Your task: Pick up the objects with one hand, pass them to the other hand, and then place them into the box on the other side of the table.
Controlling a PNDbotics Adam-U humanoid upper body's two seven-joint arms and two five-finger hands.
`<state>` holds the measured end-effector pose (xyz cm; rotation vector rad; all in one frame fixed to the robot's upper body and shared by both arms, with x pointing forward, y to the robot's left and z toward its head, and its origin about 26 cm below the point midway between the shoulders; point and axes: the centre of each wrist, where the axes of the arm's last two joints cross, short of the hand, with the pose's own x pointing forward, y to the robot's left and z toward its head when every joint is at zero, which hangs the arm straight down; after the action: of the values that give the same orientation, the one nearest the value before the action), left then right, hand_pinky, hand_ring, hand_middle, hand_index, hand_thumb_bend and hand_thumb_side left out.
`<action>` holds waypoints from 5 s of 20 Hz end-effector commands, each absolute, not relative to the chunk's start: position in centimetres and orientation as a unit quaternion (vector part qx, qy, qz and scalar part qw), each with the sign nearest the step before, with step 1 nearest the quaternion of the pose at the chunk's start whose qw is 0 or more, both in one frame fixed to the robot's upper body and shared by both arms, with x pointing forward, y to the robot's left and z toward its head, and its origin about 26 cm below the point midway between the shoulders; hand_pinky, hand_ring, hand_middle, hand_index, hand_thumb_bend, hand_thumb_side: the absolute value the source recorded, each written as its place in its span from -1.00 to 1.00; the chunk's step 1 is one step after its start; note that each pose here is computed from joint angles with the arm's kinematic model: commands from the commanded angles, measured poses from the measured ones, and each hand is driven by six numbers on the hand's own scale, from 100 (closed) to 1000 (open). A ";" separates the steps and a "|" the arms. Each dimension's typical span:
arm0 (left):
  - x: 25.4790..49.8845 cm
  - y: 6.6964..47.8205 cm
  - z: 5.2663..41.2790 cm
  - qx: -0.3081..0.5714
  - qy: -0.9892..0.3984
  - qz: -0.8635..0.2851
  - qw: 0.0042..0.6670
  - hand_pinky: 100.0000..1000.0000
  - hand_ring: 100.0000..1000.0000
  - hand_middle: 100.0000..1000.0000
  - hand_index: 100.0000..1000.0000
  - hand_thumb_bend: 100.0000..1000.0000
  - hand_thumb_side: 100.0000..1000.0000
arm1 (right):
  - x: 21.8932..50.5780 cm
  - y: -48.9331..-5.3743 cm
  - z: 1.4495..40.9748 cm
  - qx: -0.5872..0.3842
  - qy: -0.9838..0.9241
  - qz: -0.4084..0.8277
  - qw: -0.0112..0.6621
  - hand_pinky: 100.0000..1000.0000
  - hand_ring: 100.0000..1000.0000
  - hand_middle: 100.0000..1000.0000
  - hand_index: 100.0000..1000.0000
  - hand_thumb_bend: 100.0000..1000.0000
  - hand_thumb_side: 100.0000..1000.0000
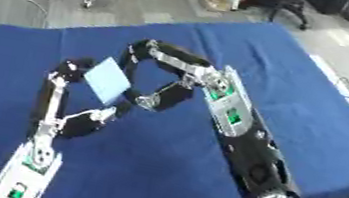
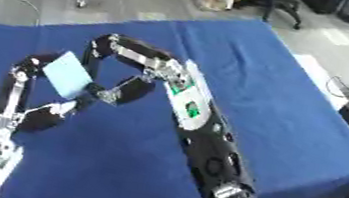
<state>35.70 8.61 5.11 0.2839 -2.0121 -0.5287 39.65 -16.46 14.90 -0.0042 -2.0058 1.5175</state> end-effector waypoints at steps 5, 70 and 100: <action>35.8 8.1 5.7 0.107 -0.839 -0.207 0.492 0.50 0.35 0.36 0.56 0.75 -0.01 | 39.8 -16.4 15.6 -0.013 -0.759 0.577 0.300 0.56 0.55 0.25 -0.22 -1.00 -1.00; 36.7 12.3 8.1 0.206 -0.866 -0.063 0.451 0.09 -0.53 -0.68 -0.34 -1.00 -0.73 | 33.3 -22.4 25.2 -0.162 -0.845 0.460 0.218 0.66 0.65 0.49 0.73 -0.82 -0.47; 34.7 47.0 17.9 0.665 -0.418 -0.359 0.505 0.25 -0.32 -0.52 -0.15 -1.00 -0.82 | 32.9 -27.0 18.5 -0.186 -0.760 0.488 0.386 0.64 0.65 0.45 0.68 -1.00 -0.28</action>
<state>34.89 45.10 16.03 1.5377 -1.0771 -0.8540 32.95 -26.74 17.76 -0.4436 -1.9323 1.2264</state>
